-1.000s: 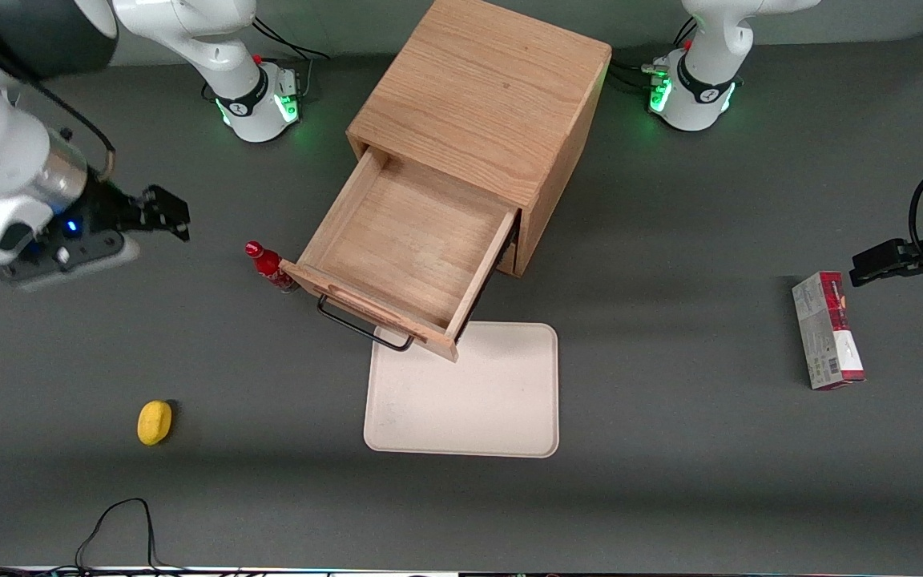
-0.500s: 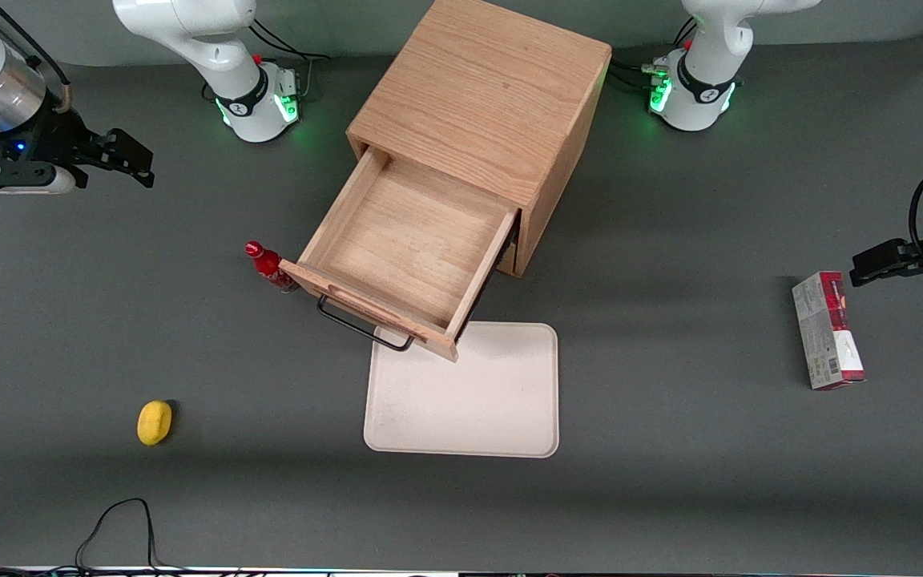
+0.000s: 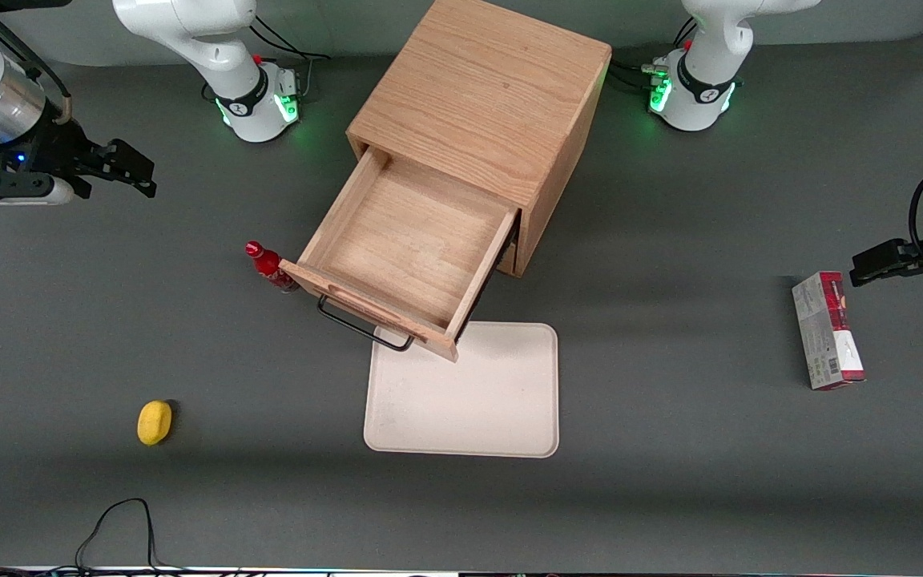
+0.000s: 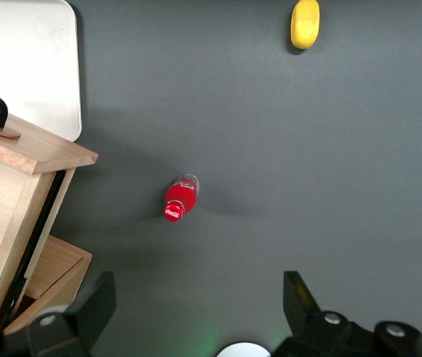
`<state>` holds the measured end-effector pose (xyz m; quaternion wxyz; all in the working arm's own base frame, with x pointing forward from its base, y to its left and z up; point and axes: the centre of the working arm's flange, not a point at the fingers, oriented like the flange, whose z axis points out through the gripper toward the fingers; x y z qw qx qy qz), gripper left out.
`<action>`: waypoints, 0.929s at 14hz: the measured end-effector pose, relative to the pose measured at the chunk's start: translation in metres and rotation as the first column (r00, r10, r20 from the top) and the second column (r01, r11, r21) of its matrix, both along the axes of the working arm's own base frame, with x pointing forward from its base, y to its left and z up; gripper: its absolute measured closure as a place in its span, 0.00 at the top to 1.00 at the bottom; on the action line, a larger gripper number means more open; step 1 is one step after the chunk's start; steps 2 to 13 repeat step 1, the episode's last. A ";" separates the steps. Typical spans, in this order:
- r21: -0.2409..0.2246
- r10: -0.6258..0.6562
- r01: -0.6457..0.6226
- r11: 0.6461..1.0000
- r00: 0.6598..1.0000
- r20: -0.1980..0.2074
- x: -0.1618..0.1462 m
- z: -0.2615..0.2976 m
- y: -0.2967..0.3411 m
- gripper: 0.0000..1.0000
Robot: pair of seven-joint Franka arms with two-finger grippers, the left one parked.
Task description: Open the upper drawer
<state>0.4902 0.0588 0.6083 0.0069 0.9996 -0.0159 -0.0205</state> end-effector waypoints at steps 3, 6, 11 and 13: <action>0.000 0.000 0.000 1.000 1.000 -0.004 0.004 -0.003 0.000 1.00; 0.000 0.000 0.000 1.000 1.000 -0.004 0.004 -0.003 0.000 1.00; 0.000 0.000 0.000 1.000 1.000 -0.004 0.004 -0.003 0.000 1.00; 0.000 0.000 0.000 1.000 1.000 -0.004 0.004 -0.003 0.000 1.00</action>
